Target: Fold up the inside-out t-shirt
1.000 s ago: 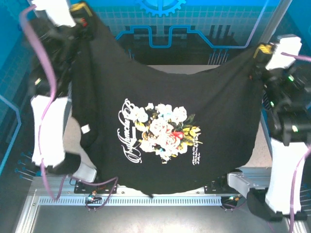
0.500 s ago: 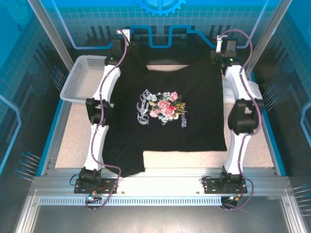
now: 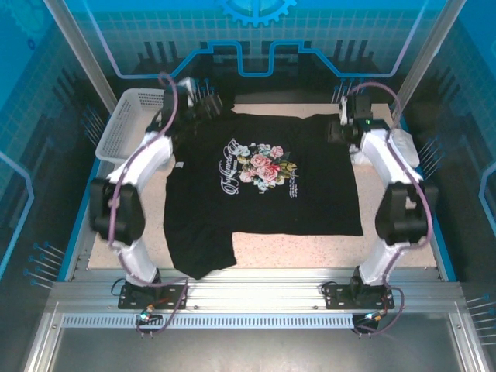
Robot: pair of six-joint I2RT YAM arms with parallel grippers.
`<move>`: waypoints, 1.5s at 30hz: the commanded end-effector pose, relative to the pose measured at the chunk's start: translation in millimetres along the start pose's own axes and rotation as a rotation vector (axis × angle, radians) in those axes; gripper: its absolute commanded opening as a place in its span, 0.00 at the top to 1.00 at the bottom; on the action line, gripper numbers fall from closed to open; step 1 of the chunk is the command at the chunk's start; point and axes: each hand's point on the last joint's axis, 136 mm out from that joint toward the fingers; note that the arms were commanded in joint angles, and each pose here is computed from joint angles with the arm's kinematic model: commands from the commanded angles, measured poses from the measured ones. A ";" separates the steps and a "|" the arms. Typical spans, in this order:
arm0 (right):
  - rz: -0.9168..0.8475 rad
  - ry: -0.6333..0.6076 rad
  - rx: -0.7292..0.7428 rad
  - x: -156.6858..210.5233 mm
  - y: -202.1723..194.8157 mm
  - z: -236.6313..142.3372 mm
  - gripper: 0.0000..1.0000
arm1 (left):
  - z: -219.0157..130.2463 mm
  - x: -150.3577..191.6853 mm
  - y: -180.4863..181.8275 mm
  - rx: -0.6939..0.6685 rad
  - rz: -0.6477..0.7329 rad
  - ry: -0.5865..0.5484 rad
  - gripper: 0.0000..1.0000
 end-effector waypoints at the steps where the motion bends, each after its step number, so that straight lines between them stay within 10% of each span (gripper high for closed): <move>1: 0.137 0.121 0.015 71.5 -16.9 -10.4 0.44 | -25.2 74.3 -8.9 0.045 -0.116 0.085 0.25; 8: 0.331 0.261 0.122 188.3 -74.4 -37.7 0.44 | -114.4 206.4 45.6 -0.160 -0.056 0.381 0.23; 22: 0.499 0.642 0.314 279.7 -104.3 -20.7 0.46 | -182.9 283.8 75.5 -0.324 -0.100 0.641 0.23; 28: 0.497 0.693 0.282 289.7 -94.4 -7.3 0.50 | -198.9 294.3 76.6 -0.383 -0.090 0.698 0.24; 37: 0.454 0.594 0.145 266.4 -69.7 2.3 0.92 | -249.3 342.3 90.5 -0.551 -0.114 0.837 0.36; 45: 0.426 0.514 0.027 253.6 -52.6 -5.6 0.98 | -283.4 365.6 117.1 -0.727 -0.136 0.909 0.30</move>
Point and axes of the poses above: each hand's point on the last joint's axis, 136 mm out from that joint toward the fingers, its own z axis out along the fingers, its own y axis along the line the jaws close on, x = y × z, and after that the axes turned 6 degrees about z, right-handed
